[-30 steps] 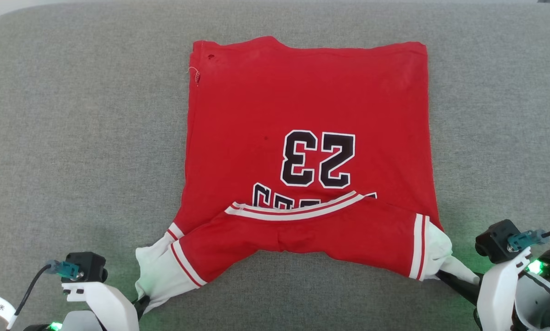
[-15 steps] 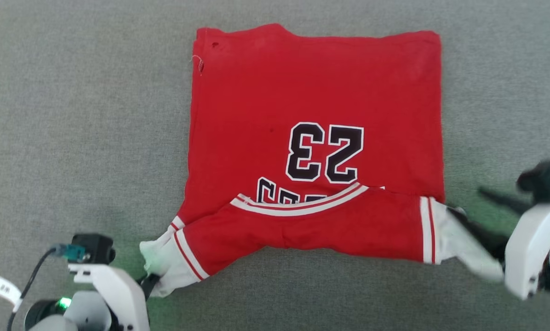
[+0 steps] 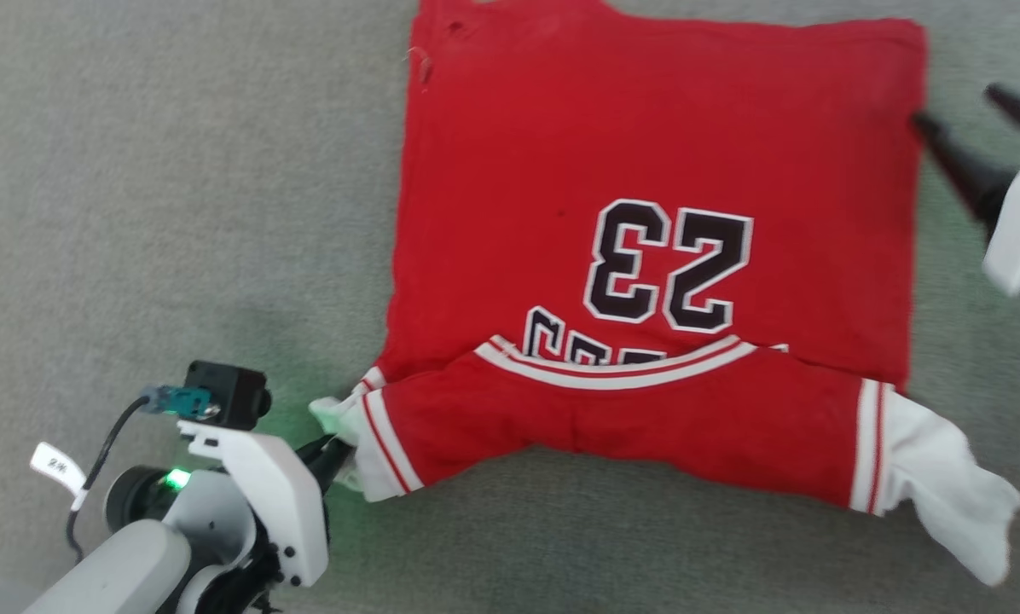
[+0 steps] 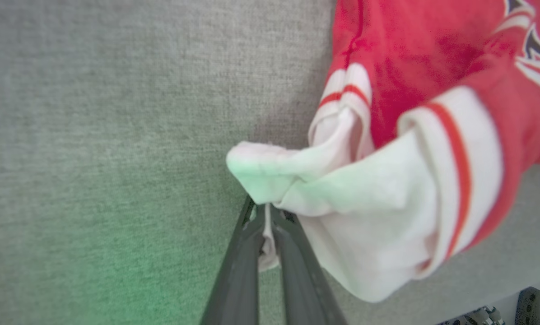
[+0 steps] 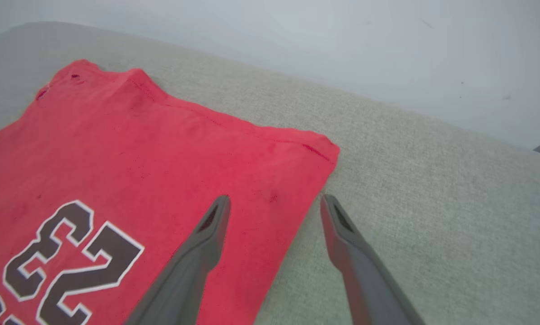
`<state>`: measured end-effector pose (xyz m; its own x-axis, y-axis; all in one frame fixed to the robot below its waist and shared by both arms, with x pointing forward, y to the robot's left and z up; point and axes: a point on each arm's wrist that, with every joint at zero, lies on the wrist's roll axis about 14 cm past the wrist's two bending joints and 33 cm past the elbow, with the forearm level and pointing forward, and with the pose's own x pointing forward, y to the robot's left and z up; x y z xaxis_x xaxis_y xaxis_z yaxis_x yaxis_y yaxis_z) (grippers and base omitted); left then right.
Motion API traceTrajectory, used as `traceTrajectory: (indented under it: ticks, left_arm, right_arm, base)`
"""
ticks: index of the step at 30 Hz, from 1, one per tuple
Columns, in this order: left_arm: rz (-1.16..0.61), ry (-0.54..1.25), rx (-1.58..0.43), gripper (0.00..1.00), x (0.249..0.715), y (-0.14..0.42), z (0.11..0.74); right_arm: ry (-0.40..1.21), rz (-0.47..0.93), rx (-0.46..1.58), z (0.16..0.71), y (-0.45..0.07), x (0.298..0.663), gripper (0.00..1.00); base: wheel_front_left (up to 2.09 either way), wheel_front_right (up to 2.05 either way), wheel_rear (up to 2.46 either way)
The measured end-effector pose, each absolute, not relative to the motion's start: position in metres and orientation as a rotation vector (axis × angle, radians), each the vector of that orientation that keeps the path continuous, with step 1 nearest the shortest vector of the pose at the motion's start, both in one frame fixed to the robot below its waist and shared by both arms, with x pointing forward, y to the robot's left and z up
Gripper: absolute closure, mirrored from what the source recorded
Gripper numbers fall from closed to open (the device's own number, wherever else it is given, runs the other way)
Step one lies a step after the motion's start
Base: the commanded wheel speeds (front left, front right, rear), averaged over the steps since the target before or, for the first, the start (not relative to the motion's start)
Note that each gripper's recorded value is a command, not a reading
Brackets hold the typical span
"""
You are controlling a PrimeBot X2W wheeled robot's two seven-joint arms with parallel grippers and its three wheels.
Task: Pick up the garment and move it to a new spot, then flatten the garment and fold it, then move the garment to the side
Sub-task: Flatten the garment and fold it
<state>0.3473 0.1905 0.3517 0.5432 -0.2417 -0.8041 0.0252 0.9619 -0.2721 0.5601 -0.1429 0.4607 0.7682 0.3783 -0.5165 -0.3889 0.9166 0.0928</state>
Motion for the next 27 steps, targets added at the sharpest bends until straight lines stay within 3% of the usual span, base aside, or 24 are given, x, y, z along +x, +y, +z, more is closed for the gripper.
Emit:
traceTrajectory:
  ticks: [9, 18, 19, 20, 21, 27]
  left_arm:
    - [-0.145, 0.991, -0.262, 1.00, 0.349, 0.192, 0.346]
    - [-0.117, 1.002, -0.288, 1.00, 0.348, 0.197, 0.338]
    - [-0.117, 1.002, -0.289, 1.00, 0.348, 0.197, 0.338]
    - [-0.116, 1.002, -0.290, 1.00, 0.348, 0.197, 0.338]
    - [-0.115, 1.002, -0.291, 1.00, 0.348, 0.198, 0.337]
    - [-0.124, 0.997, -0.290, 1.00, 0.353, 0.197, 0.337]
  right_arm:
    - [0.732, 0.340, -0.005, 0.414, -0.144, 0.612, 0.00]
    - [1.068, 0.318, 0.034, 0.357, -0.130, 0.612, 0.00]
    - [1.102, 0.324, 0.019, 0.356, -0.129, 0.609, 0.07]
    - [1.121, 0.328, 0.008, 0.355, -0.128, 0.608, 0.69]
    - [1.130, 0.331, -0.005, 0.355, -0.128, 0.607, 1.00]
    - [1.103, 0.357, -0.038, 0.366, -0.130, 0.600, 1.00]
  base:
    - [0.00, 0.00, 0.00]
    - [0.00, 0.00, 0.00]
    - [0.00, 0.00, 0.00]
    - [0.00, 0.00, 0.00]
    - [0.00, 0.00, 0.00]
    - [0.00, 0.00, 0.00]
